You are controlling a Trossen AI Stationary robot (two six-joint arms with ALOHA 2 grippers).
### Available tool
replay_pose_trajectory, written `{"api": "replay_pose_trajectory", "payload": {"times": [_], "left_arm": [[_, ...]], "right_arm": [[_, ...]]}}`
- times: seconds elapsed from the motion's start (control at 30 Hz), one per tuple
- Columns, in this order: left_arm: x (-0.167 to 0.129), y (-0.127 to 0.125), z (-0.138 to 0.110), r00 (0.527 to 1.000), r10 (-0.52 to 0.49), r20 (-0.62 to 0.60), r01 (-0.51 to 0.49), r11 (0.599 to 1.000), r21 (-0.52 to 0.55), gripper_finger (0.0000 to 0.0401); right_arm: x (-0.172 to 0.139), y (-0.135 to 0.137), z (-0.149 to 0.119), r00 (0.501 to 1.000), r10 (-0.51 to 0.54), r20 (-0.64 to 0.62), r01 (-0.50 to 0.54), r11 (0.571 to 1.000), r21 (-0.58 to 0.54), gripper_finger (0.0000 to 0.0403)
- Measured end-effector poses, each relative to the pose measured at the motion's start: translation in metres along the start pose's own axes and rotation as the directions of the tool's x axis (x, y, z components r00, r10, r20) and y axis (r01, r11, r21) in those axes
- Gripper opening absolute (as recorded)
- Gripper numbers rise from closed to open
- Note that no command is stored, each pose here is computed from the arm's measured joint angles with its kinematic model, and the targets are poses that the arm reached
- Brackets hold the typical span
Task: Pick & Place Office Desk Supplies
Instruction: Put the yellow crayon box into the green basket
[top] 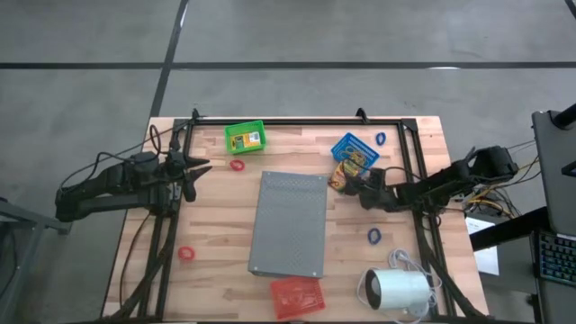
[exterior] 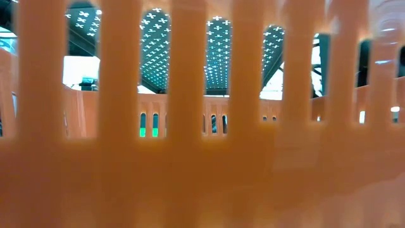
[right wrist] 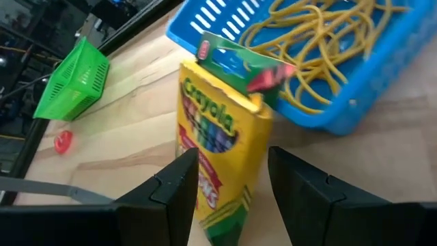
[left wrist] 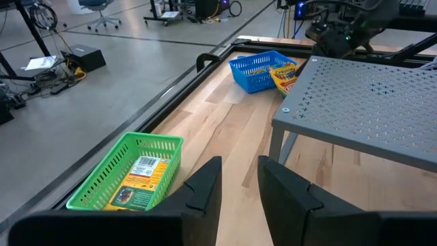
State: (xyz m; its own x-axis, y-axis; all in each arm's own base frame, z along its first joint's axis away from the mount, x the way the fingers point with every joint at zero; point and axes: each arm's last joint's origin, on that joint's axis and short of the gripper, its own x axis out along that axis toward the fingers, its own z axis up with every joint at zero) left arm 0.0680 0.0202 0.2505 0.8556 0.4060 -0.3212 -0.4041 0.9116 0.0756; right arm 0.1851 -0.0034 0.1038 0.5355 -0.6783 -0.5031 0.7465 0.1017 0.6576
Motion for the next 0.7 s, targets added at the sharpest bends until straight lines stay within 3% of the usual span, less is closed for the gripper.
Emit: {"api": "replay_pose_trajectory", "payload": {"times": [0.33, 0.7], "left_arm": [[0.0001, 0.0, -0.0001, 1.0, 0.0, -0.001, 0.0, 1.0, 0.0, 0.0098], [0.0001, 0.0, -0.0001, 1.0, 0.0, -0.001, 0.0, 1.0, 0.0, 0.0098]], "right_arm": [[0.0025, 0.0038, 0.0027, 1.0, 0.017, 0.004, -0.017, 0.999, -0.034, 0.0162], [0.0034, 0.0031, 0.0024, 1.0, 0.013, -0.018, -0.014, 0.998, -0.054, 0.0063]]}}
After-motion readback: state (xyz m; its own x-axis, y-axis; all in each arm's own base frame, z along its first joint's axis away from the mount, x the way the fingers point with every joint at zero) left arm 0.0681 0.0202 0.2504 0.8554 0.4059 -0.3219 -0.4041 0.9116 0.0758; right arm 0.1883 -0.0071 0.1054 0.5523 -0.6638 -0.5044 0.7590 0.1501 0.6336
